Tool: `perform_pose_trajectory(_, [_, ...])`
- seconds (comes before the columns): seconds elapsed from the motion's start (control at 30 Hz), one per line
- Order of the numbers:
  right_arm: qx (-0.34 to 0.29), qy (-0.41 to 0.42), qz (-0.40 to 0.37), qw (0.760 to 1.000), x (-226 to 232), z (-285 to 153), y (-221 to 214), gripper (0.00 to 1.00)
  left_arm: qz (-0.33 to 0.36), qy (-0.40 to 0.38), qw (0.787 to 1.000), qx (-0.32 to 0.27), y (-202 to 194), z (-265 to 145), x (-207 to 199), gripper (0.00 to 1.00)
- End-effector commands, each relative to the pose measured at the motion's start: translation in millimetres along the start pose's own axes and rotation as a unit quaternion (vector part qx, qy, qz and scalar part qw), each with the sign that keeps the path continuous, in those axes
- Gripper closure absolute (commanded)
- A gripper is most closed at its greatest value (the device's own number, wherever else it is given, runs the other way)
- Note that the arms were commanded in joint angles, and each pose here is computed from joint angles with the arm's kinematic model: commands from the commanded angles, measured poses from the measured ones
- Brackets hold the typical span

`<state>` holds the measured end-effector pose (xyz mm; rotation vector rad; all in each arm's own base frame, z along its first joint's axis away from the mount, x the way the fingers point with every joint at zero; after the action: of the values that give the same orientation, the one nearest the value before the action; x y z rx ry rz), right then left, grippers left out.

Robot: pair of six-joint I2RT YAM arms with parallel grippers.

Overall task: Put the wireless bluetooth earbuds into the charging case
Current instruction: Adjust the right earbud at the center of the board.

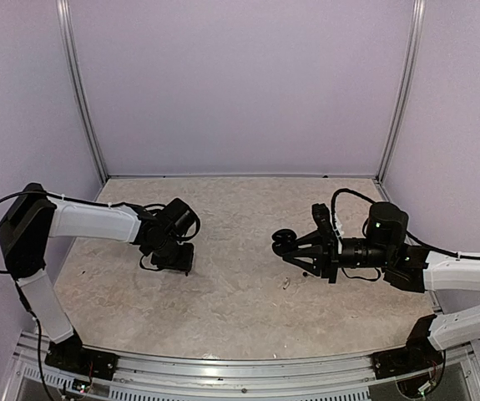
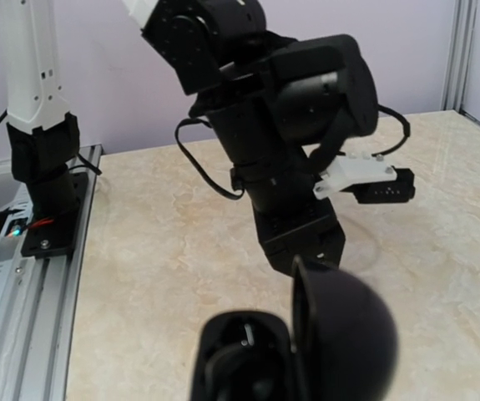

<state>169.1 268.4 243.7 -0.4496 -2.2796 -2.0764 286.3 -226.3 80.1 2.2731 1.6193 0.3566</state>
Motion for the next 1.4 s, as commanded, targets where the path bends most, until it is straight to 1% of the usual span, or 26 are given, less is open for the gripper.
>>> perform_pose_trajectory(0.0, [-0.012,-0.002,-0.008,1.000,0,-2,13,1.00,0.024,-0.005,0.999,0.024,4,6,-4,0.55])
perform_pose_trajectory(0.2, [-0.011,-0.004,-0.008,1.000,0,-2,12,1.00,0.040,-0.004,0.999,0.035,8,14,-7,0.57])
perform_pose_trajectory(0.33, [-0.011,-0.004,-0.008,1.000,-1,-2,12,1.00,0.047,-0.005,0.998,0.048,3,22,-8,0.60])
perform_pose_trajectory(0.63, [-0.012,-0.002,-0.008,1.000,0,-2,13,1.00,0.089,-0.021,0.993,0.071,-14,22,-24,0.79])
perform_pose_trajectory(0.73, [-0.012,0.000,-0.008,1.000,0,-2,13,1.00,0.112,-0.017,0.990,0.085,-26,21,-31,0.85])
perform_pose_trajectory(0.87, [-0.012,0.001,-0.008,1.000,0,-2,13,1.00,0.136,-0.024,0.985,0.101,-43,18,-44,0.88])
perform_pose_trajectory(1.0, [-0.013,0.002,-0.009,1.000,1,-2,14,1.00,0.167,-0.041,0.979,0.112,-64,11,-63,0.89])
perform_pose_trajectory(1.13, [-0.012,0.003,-0.008,1.000,1,-2,14,1.00,0.212,-0.065,0.965,0.139,-98,1,-84,0.89])
perform_pose_trajectory(1.23, [-0.011,0.002,-0.008,1.000,2,-3,15,1.00,0.227,-0.065,0.957,0.167,-124,-11,-83,0.89])
perform_pose_trajectory(1.3, [-0.011,0.004,-0.007,1.000,2,-3,16,1.00,0.225,-0.057,0.954,0.187,-138,-18,-77,0.89])
perform_pose_trajectory(1.37, [-0.010,0.004,-0.006,1.000,3,-3,17,1.00,0.224,-0.049,0.953,0.198,-143,-27,-70,0.89])
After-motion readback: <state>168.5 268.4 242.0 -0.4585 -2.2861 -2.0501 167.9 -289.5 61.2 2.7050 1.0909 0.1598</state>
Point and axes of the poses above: each gripper's point midway between its finger pads, its own z axis out along the fingers, its own x axis along the line the jaws close on, y = z × x, the point moved 5 cm from there along -z, back along the fingers, and after that the axes turned 11 degrees about z, right-handed, at the moved point
